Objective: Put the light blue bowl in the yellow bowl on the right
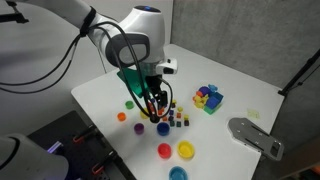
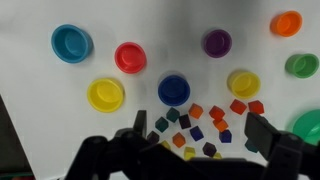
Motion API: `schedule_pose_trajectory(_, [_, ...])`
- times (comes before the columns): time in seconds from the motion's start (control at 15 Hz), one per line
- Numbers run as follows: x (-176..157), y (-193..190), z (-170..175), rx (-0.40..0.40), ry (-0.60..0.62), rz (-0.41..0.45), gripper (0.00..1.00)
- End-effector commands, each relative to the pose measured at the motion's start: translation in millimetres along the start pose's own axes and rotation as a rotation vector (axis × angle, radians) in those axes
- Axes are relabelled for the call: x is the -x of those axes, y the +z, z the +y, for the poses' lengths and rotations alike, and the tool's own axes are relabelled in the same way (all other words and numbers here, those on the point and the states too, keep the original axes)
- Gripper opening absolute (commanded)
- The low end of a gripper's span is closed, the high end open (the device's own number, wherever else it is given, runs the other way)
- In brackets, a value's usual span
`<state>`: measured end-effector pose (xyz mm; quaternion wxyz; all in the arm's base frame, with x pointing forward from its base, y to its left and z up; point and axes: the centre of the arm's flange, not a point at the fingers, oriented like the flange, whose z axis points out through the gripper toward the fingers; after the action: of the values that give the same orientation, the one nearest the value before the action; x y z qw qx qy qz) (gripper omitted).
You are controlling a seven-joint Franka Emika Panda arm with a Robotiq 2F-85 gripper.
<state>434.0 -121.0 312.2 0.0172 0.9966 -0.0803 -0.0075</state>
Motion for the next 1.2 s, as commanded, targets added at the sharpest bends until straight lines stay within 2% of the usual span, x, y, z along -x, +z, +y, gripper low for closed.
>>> schedule_pose_trajectory(0.0, [-16,16,26,-0.016,0.047,-0.004,1.00])
schedule_pose_trajectory(0.53, [-32,75,81,0.013,0.131,0.013,1.00])
schedule_pose_trajectory(1.13, [-38,148,146,0.042,0.207,-0.035,1.00])
